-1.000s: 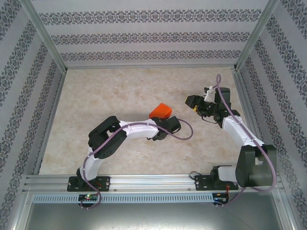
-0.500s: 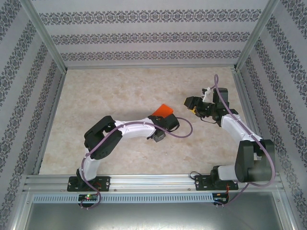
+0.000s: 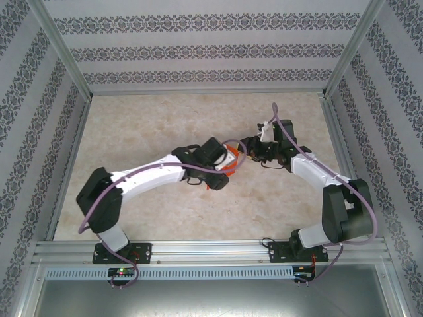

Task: Fold a paper plane with a square sheet of paper (pick it up from the middle)
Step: Turn over the paper at the center of the table, then fold the wing for the fifth time at the center of the table.

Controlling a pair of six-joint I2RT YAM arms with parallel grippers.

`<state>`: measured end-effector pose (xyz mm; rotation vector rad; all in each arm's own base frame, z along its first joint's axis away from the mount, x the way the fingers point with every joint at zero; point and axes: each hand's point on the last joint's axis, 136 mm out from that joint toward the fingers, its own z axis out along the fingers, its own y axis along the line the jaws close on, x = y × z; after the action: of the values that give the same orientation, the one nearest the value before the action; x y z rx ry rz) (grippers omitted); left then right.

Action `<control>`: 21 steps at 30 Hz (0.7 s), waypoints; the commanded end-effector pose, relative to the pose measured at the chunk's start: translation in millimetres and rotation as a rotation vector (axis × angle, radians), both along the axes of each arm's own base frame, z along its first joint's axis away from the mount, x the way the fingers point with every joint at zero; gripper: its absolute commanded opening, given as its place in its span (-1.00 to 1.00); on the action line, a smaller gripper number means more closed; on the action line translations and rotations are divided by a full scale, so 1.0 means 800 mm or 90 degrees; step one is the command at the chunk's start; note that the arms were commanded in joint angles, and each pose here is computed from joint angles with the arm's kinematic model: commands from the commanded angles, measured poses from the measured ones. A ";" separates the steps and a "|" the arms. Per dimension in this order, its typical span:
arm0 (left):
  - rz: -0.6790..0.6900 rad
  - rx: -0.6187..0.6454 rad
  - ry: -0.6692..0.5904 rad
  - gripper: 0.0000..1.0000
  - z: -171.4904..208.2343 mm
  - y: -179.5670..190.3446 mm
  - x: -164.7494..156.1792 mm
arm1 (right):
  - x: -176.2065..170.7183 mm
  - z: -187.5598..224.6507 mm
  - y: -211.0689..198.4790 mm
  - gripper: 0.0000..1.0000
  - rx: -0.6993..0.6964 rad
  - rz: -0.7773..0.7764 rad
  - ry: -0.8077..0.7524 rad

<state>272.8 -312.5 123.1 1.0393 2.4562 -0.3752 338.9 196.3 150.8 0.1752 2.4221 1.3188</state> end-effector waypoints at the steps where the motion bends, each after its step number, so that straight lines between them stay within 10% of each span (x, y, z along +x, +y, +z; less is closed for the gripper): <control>1: 0.092 -0.090 0.063 0.17 0.015 0.034 0.002 | 0.006 0.011 0.026 -0.37 0.003 0.022 -0.021; 21: 0.347 -0.321 0.192 0.14 -0.005 0.121 0.087 | -0.039 -0.107 0.118 -0.85 -0.156 0.145 0.064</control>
<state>335.0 -208.3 113.3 0.1208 2.5978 -0.8751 307.1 295.9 76.2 -0.0805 2.6997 1.1986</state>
